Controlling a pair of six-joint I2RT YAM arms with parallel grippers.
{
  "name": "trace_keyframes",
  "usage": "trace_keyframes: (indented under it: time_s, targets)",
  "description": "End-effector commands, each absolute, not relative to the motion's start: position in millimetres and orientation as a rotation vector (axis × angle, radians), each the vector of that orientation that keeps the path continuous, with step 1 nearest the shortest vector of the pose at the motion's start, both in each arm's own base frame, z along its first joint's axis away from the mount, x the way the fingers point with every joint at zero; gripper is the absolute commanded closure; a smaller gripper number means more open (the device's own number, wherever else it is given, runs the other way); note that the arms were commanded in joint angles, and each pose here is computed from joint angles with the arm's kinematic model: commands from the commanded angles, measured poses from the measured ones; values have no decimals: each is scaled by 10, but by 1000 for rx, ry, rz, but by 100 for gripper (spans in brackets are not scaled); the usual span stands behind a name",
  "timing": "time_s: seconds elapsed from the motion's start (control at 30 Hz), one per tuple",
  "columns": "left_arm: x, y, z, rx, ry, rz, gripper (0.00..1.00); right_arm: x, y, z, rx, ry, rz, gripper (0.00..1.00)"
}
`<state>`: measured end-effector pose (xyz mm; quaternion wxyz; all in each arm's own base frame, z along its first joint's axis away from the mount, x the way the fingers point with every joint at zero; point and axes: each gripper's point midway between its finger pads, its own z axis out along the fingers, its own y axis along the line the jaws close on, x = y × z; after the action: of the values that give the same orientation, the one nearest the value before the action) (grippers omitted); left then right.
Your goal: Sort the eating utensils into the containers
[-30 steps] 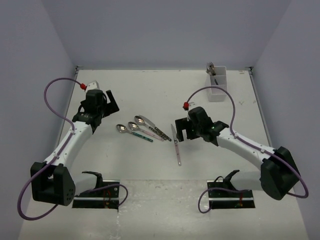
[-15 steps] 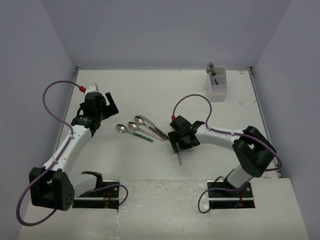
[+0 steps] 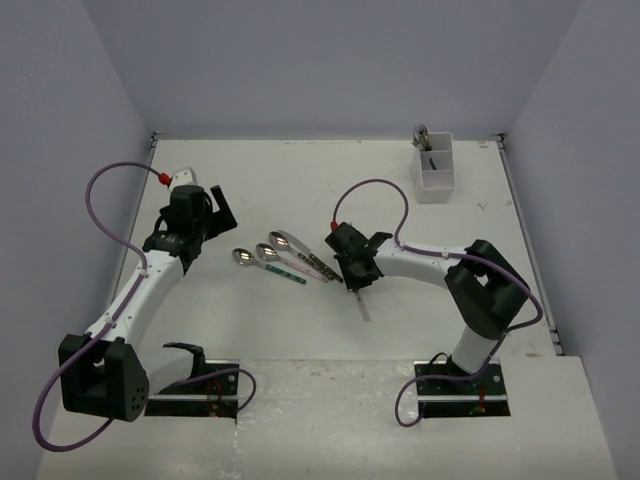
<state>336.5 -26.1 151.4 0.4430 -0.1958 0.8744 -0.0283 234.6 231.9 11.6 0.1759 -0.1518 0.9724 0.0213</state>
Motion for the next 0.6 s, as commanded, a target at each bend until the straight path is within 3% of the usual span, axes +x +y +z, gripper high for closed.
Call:
trace_keyframes:
  time_s: [0.0,0.13,0.3,0.5,0.57]
  targets:
    - [3401,-254,1610,-499,2128,-69,0,2454,2285,72,-457,2721,8,100]
    - [3407,-237,1624,-500,2124,-61,0,2726,2294,383,-413,2610,121,100]
    - [3410,-235,1699,-491,2102,-66,0,3401,2120,1386,-359,2234,282,100]
    - [3420,-248,1746,-479,2079,-79,0,4088,1600,2553,-385,1732,176,100]
    - [3413,-244,1764,-478,2074,-81,0,4266,1376,2678,-429,1623,185,100]
